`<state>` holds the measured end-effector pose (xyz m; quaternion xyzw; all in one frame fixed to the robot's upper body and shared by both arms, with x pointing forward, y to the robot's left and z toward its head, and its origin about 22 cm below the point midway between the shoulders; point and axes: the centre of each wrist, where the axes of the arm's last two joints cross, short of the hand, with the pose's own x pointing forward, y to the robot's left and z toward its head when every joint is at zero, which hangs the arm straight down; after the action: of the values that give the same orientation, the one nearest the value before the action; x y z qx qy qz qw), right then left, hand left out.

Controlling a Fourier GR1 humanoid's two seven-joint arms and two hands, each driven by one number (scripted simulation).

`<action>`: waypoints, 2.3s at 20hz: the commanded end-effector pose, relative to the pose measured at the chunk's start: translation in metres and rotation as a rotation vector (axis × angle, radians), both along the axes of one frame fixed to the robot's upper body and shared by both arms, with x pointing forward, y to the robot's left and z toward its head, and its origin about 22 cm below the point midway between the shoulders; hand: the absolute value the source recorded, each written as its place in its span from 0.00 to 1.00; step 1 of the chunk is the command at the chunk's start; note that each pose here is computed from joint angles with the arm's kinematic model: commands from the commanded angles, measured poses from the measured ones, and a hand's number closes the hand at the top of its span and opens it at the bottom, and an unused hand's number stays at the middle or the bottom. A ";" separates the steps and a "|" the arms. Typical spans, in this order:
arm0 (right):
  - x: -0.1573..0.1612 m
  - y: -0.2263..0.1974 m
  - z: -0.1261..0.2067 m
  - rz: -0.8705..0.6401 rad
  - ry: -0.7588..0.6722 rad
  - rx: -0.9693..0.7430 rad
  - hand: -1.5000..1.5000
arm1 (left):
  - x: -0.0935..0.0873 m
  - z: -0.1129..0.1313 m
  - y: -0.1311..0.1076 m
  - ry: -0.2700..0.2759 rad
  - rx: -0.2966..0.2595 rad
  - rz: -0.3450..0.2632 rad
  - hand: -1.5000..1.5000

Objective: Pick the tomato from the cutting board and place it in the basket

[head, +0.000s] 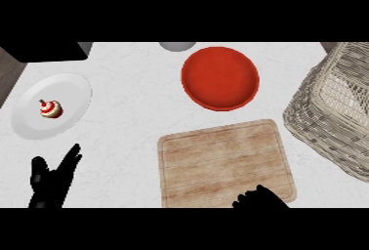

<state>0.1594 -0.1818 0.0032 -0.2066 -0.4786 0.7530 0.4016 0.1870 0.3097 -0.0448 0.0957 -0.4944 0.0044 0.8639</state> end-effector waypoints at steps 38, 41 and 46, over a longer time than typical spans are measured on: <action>0.054 -0.261 0.248 -0.330 -0.228 1.041 1.00 | -0.008 -0.003 0.000 0.014 -0.013 -0.010 0.50; 0.055 -0.300 0.267 -0.325 -0.208 1.052 1.00 | 0.002 -0.004 -0.015 0.018 -0.023 -0.054 0.50; 0.059 -0.337 0.239 -0.394 -0.135 1.055 1.00 | 0.002 -0.008 -0.024 0.021 -0.020 -0.083 0.50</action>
<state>0.2195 -0.4883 0.2540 -0.1224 -0.7753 0.3238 0.5283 0.2010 0.2976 -0.0374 0.0815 -0.5167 -0.0217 0.8520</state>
